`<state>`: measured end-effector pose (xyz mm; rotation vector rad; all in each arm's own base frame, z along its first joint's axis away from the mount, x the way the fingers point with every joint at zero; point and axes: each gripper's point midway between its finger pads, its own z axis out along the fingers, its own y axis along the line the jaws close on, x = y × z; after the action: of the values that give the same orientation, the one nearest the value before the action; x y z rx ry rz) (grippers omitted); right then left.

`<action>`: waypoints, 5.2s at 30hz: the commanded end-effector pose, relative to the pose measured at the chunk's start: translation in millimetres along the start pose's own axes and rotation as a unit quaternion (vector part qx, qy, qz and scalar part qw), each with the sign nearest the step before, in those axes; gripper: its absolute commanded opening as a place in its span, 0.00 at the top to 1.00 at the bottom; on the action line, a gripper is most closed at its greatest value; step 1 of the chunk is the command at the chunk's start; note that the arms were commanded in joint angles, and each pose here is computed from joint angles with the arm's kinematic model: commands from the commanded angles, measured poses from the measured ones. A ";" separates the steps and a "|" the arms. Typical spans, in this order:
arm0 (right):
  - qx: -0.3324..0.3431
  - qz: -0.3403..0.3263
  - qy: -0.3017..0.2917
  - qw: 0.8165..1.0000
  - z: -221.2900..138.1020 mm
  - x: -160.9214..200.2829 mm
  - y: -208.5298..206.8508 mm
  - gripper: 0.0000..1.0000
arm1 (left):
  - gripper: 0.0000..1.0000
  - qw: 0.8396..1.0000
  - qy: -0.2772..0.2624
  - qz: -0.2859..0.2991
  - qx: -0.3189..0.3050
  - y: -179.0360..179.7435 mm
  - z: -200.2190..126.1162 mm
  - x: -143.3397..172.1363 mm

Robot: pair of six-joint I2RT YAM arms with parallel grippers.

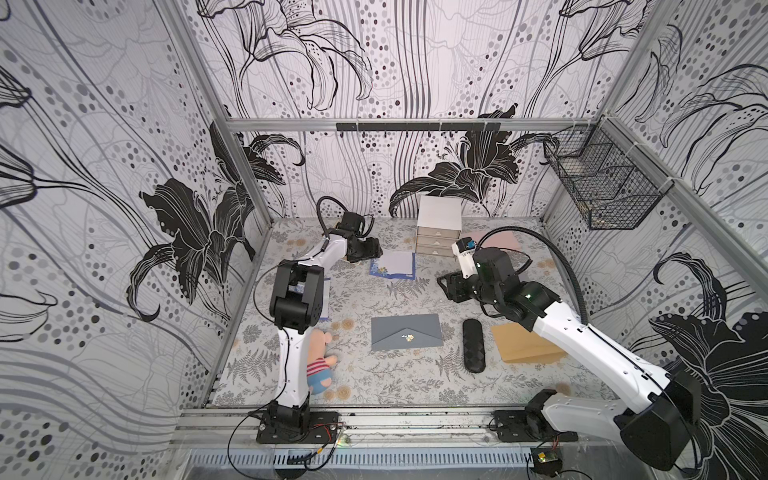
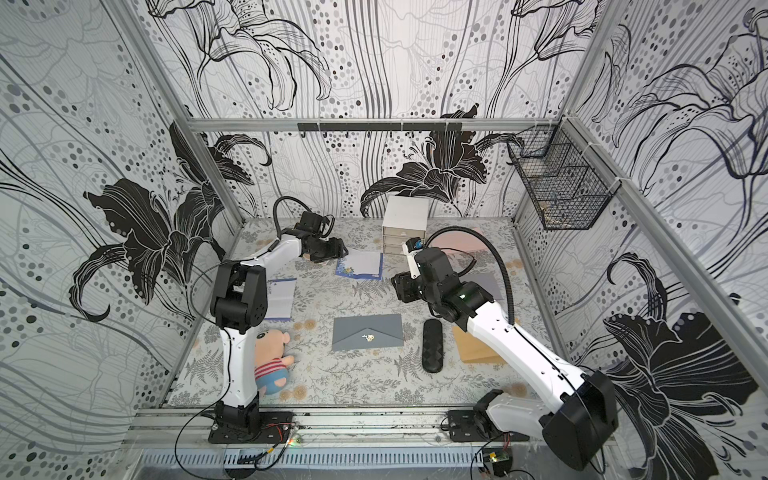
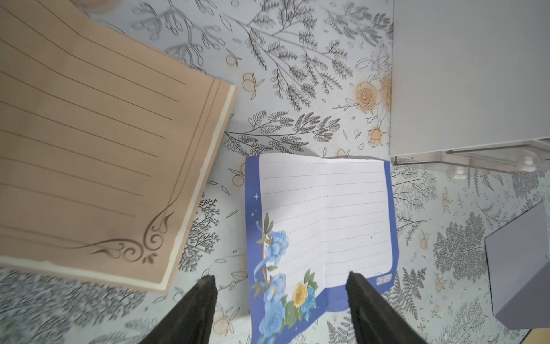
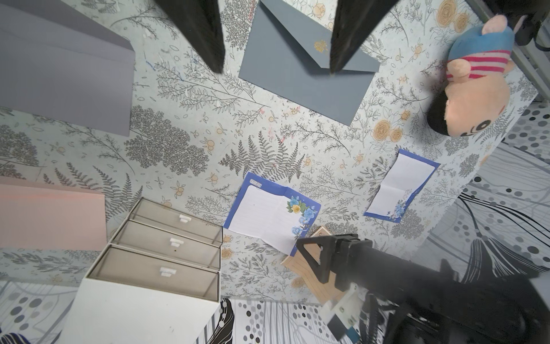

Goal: Take the letter paper out of the envelope
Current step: Place the letter paper at the center of the board, then pick up the envelope from the center of the board.

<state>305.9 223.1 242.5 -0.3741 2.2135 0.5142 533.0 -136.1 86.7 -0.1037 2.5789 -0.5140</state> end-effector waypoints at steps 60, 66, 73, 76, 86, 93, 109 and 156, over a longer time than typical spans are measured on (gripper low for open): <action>-0.370 -0.050 0.418 0.828 129.6 186.6 68.9 0.56 | 0.41 0.940 0.199 -0.275 0.029 -53.3 -94.6 245.0; -0.377 -0.048 0.418 0.825 126.9 188.4 70.9 0.65 | 0.41 0.939 0.202 -0.277 0.033 -54.3 -93.3 245.6; -0.370 -0.061 0.422 0.826 128.6 192.7 69.2 0.74 | 0.41 0.938 0.202 -0.278 0.033 -56.8 -92.9 241.6; -0.369 -0.071 0.418 0.827 127.0 189.8 71.4 0.91 | 0.41 0.939 0.202 -0.278 0.033 -58.2 -92.9 238.2; -0.269 -0.234 0.290 0.888 86.1 100.8 63.4 1.00 | 0.36 0.954 0.157 -0.256 0.021 -67.5 -122.9 167.2; -0.204 -0.334 0.193 0.900 33.2 36.8 57.2 1.00 | 0.29 0.949 0.113 -0.293 0.038 -67.3 -144.3 108.1; 0.031 -0.554 0.009 0.832 3.1 -27.7 48.8 1.00 | 0.24 0.868 0.121 -0.459 0.147 -83.7 -130.4 88.7; -0.005 -0.166 -0.119 0.979 -72.2 -47.1 84.0 0.25 | 1.00 0.841 -0.151 -0.305 0.421 -168.1 -201.9 -45.7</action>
<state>261.7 283.2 302.3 -1.0635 1.7528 0.0762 450.3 -218.6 252.2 -1.0794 1.9831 -1.7247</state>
